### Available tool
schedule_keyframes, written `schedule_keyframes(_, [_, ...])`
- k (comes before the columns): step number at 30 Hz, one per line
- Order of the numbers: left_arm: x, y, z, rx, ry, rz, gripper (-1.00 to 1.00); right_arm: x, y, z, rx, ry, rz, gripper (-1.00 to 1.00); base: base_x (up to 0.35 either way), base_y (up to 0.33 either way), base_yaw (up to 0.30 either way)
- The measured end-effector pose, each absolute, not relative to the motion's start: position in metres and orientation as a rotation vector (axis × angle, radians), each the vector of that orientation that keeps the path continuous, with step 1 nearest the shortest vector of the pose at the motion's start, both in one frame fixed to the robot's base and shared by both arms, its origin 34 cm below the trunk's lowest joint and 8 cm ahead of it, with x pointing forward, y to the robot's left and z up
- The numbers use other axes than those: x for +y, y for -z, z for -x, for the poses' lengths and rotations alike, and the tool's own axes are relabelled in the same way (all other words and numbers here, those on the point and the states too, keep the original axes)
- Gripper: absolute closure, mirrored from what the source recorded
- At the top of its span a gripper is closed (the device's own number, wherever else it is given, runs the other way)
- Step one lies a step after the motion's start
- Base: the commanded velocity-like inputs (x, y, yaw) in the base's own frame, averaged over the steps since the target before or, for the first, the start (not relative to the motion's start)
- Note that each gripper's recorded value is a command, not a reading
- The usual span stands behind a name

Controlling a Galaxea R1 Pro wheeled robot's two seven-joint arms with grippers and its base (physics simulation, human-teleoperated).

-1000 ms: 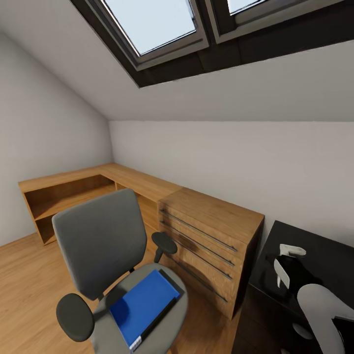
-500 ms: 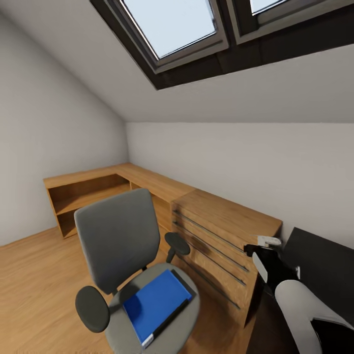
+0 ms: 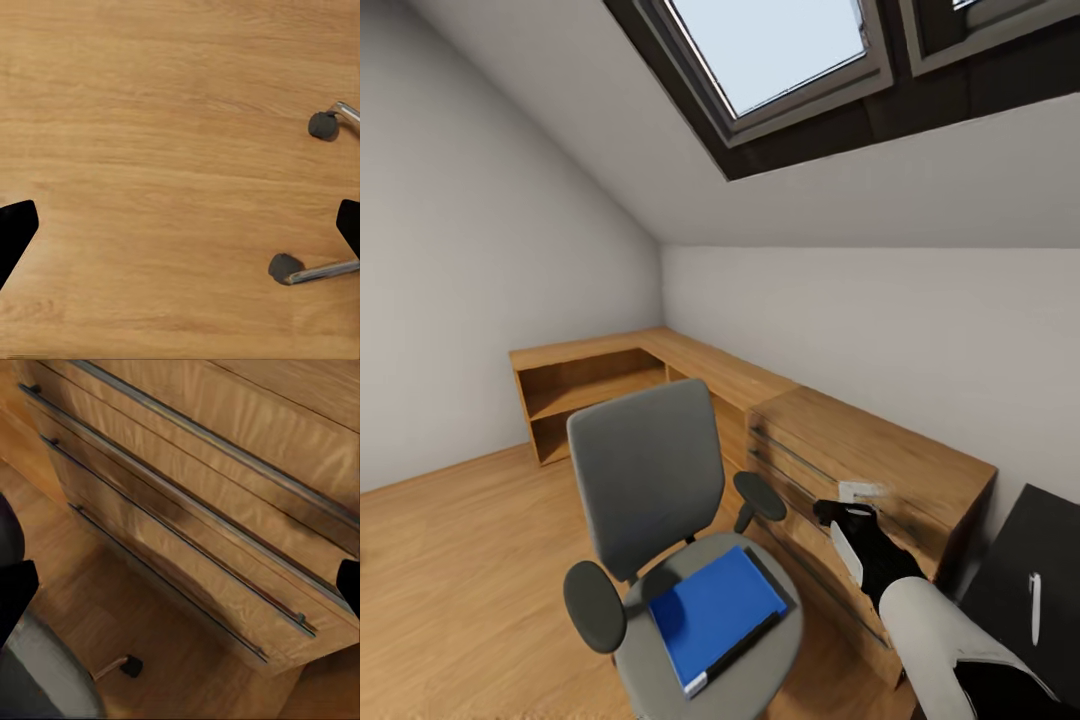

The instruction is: In the bedroom, organize the workspace by keeping the computer under the desk, ensuring the monitor is on the desk, placing the keyboard on the desk next to the monitor, placing the mouse on the desk next to the keyboard, moving the folder from the swivel chair onto the desk next to the mouse, stacking the notebook on top of the folder with the pen on top of the notebook, and positioning the swivel chair next to the desk.

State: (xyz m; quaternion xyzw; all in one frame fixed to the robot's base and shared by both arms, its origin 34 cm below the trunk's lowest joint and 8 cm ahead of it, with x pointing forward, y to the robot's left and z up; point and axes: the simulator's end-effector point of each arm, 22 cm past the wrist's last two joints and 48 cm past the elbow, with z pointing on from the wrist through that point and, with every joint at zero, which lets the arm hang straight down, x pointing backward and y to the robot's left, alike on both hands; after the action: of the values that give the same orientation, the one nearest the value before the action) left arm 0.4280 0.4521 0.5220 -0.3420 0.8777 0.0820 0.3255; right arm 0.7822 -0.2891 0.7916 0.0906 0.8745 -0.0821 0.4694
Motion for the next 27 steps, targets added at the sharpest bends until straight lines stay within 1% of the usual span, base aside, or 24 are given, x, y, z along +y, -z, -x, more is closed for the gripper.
schedule_keyframes(5, [0.446,-0.514,-0.418,2.331,-0.213,0.902,-1.00,-0.253,-0.772,-0.770,2.103,0.154,-0.220,-1.00,0.000,0.000,0.266])
schedule_keyframes(8, [0.444,-0.511,-0.415,2.340,-0.211,0.901,-1.00,-0.243,-0.763,-0.762,2.102,0.149,-0.227,-1.00,0.000,0.000,0.134])
schedule_keyframes(12, [0.431,-0.508,-0.416,2.361,-0.194,0.874,-1.00,-0.221,-0.750,-0.752,2.117,0.120,-0.227,-1.00,0.000,0.000,0.039])
schedule_keyframes(17, [0.411,-0.516,-0.446,2.344,-0.129,0.868,-1.00,-0.238,-0.740,-0.743,2.110,0.149,-0.235,-1.00,0.000,0.000,0.000])
schedule_keyframes(23, [0.420,-0.504,-0.413,2.370,-0.174,0.889,-1.00,-0.214,-0.719,-0.730,2.182,0.114,-0.220,-1.00,0.000,0.000,0.000])
schedule_keyframes(27, [0.425,-0.505,-0.410,2.348,-0.188,0.903,-1.00,-0.209,-0.718,-0.728,2.191,0.119,-0.197,-1.00,0.000,0.000,0.000])
